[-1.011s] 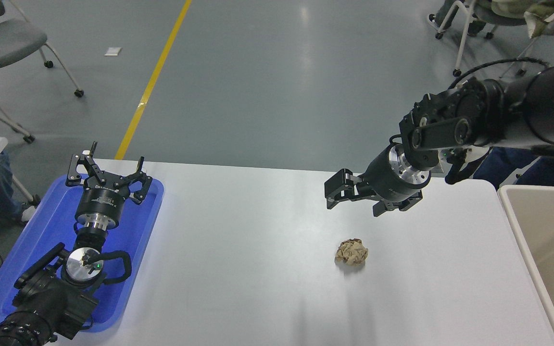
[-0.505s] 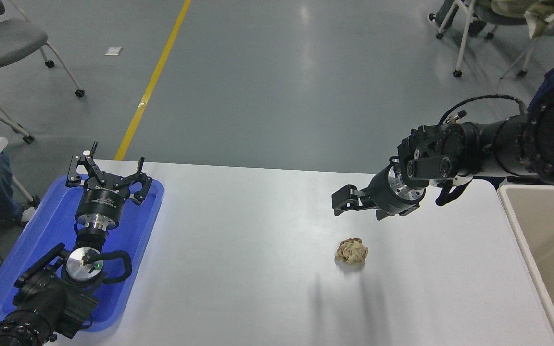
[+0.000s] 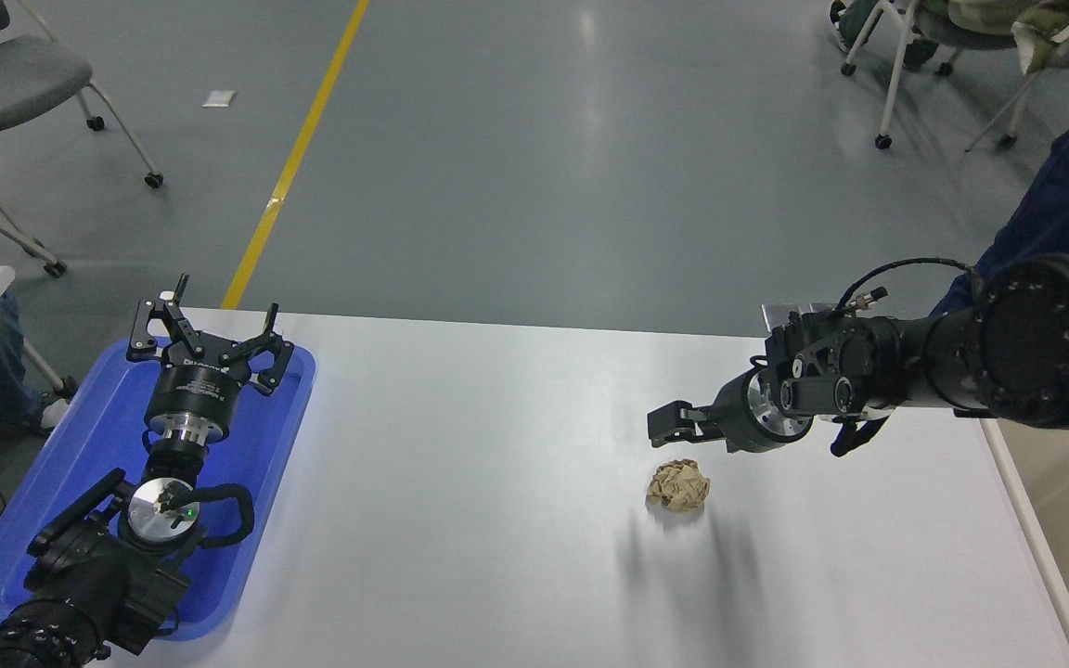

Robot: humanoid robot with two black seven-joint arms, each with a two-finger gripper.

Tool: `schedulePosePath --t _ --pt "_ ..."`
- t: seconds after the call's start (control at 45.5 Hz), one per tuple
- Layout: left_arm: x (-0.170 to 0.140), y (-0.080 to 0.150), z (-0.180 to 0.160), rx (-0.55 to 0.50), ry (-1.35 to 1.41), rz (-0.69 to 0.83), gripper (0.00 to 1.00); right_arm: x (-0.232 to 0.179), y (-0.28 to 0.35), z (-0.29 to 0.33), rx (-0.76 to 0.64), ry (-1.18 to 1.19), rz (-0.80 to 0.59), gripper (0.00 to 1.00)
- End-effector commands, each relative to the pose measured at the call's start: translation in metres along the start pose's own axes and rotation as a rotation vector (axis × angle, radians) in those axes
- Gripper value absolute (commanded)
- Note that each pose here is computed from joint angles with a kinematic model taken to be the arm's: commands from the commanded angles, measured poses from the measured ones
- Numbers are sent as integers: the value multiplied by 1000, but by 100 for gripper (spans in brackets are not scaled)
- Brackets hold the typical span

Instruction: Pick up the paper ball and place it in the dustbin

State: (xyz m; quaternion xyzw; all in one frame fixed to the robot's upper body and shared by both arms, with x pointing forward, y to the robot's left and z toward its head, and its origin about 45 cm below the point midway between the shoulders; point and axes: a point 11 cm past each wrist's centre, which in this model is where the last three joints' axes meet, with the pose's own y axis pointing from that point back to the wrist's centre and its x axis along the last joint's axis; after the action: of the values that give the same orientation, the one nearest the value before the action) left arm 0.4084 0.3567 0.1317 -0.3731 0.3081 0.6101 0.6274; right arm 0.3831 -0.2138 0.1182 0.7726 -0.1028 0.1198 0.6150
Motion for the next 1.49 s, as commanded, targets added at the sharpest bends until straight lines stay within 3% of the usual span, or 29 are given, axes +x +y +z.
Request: schedulePosePath --t 0.0,0.945,1.055,1.209,1.341,1.407,1.473 --pt "0 0 0 0 0 0 100 -15 -19 9 0 25 0 100" --pt "0 0 0 0 0 0 100 -42 -52 17 28 68 49 97" --pt "0 0 0 0 0 0 100 -43 -54 14 40 55 51 87" --pt "0 0 0 0 0 0 100 -49 -57 13 50 41 47 64" --pt "0 0 0 0 0 0 100 -47 -58 11 57 42 69 34" --pt "0 0 0 0 0 0 100 -48 -58 11 57 50 69 13" --pt "0 0 0 0 0 0 100 -47 -58 11 56 60 68 6"
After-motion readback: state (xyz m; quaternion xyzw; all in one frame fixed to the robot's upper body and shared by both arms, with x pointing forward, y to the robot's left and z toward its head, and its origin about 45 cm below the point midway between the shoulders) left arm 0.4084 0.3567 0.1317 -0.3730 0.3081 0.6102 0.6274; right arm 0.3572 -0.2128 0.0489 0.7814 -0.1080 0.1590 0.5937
